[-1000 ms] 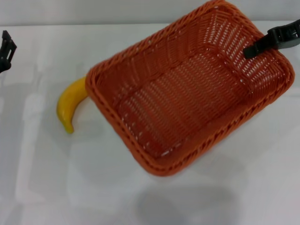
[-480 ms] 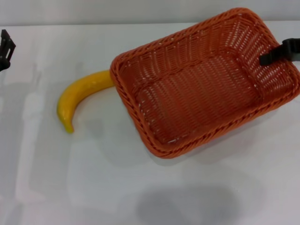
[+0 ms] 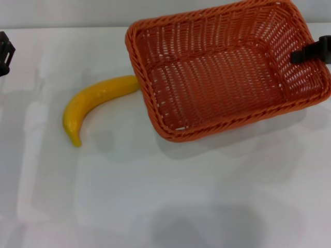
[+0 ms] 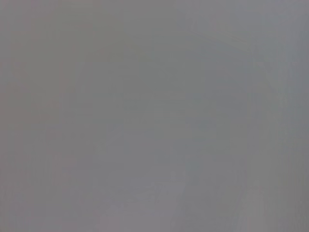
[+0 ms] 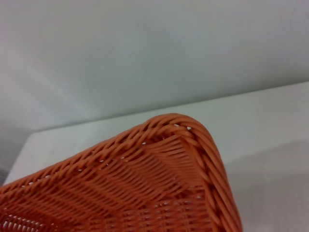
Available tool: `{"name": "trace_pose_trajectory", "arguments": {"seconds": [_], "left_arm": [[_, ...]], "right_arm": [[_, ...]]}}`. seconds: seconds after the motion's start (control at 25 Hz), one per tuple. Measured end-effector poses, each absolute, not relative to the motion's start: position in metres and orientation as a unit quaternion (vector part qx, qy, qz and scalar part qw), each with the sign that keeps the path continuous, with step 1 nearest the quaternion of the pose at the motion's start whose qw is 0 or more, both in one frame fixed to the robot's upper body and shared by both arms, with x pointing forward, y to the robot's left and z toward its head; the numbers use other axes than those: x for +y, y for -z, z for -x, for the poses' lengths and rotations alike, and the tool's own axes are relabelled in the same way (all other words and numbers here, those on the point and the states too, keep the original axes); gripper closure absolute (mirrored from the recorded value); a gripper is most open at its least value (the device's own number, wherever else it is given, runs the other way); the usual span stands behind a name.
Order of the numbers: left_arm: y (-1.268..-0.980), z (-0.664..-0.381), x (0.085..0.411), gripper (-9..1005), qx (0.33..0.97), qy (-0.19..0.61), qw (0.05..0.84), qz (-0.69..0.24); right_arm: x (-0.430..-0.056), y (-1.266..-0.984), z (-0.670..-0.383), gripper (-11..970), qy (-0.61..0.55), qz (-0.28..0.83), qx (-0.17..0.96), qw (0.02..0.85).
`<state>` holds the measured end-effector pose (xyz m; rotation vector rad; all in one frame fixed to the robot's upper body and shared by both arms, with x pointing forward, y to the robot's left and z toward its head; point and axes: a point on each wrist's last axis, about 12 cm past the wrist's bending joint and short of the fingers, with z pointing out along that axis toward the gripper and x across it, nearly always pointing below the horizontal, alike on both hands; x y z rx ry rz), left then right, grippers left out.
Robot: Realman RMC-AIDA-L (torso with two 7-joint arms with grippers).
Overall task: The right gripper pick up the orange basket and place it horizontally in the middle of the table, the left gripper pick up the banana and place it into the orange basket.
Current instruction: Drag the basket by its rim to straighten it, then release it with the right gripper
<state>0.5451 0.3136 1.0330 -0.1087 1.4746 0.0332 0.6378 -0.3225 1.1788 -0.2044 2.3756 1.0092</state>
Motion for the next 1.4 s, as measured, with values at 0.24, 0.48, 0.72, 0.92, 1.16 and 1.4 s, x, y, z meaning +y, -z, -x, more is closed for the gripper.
{"name": "trace_pose_trajectory", "arguments": {"seconds": [0.24,0.48,0.72,0.92,1.16,1.4], "left_arm": [[-1.033,-0.545,0.315,135,0.672,-0.017,0.739,0.049],[-1.033,-0.545,0.315,135,0.672,-0.018,0.739,0.049],[-1.033,-0.545,0.316,135,0.671,-0.018,0.739,0.050],[-1.034,-0.546,0.315,135,0.671,-0.018,0.740,0.049],[-1.034,-0.546,0.316,135,0.670,-0.018,0.740,0.049],[-1.034,-0.546,0.315,135,0.671,-0.018,0.740,0.049]], "right_arm": [[-0.320,-1.175,-0.637,832,-0.388,0.063,0.877,0.276],[-0.320,-1.169,-0.637,830,-0.390,0.044,0.873,0.290],[-0.323,-1.161,-0.633,829,-0.378,0.028,0.874,0.303],[-0.323,-1.155,-0.628,828,-0.367,0.019,0.877,0.310],[-0.316,-1.145,-0.625,826,-0.369,0.012,0.877,0.308],[-0.307,-1.141,-0.624,825,-0.374,0.016,0.875,0.306]]}}
